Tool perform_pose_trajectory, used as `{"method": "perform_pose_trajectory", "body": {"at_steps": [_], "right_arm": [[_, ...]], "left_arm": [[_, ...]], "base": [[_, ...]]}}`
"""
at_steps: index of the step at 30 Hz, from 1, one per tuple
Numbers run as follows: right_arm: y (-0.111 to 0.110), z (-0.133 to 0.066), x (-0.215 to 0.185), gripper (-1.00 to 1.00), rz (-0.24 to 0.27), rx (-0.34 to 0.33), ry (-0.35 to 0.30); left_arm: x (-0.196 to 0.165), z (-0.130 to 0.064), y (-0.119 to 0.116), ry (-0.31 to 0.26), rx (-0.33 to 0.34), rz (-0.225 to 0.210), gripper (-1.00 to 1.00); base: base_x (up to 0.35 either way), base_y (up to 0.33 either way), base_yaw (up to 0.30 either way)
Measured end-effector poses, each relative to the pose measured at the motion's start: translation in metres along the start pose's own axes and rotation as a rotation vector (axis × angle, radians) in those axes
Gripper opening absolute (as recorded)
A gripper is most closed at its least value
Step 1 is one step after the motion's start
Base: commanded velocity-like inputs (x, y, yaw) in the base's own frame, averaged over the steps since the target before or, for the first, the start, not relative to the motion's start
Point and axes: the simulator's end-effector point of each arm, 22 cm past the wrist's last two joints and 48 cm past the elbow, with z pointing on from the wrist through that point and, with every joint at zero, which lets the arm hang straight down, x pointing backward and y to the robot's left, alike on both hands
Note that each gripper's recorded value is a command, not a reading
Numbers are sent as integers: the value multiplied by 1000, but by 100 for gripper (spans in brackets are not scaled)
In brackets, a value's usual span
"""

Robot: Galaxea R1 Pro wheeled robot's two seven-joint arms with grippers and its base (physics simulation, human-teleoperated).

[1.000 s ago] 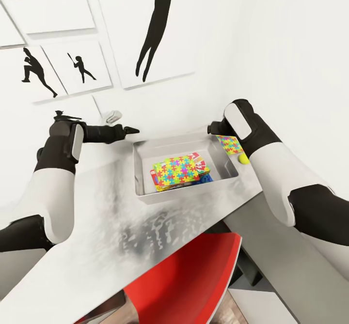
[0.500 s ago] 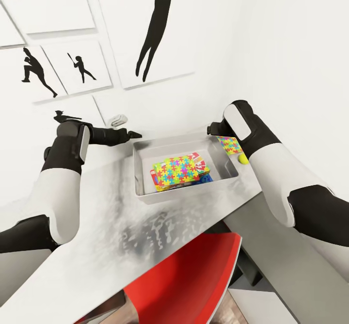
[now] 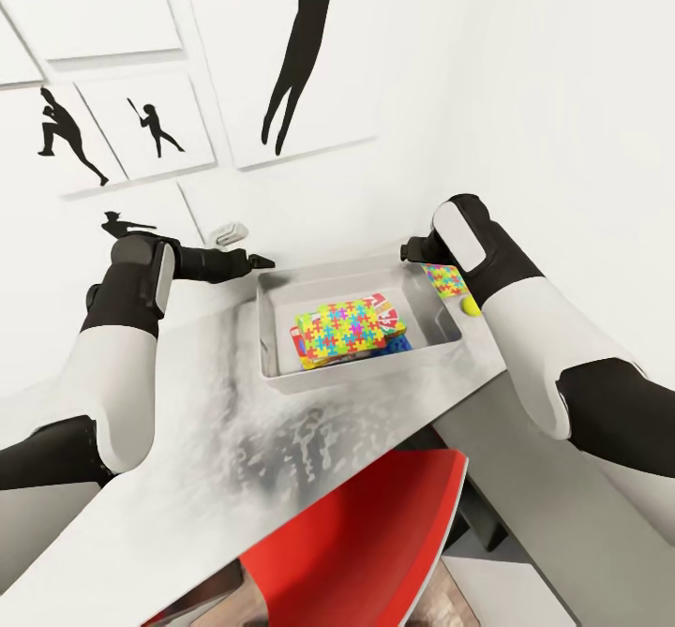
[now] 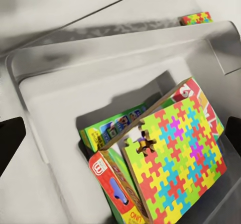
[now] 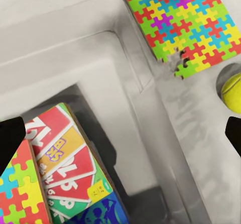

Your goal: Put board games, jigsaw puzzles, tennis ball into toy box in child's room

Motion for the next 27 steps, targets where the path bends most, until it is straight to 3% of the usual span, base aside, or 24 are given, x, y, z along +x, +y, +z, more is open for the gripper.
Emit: {"method": "perform_pose_trajectory", "body": {"at_steps": [27], "right_arm": [[-1, 24, 16, 100, -1, 6, 36]], "left_arm": [[17, 17, 19, 40, -30, -4, 100]], "base": [[0, 0, 0]]}}
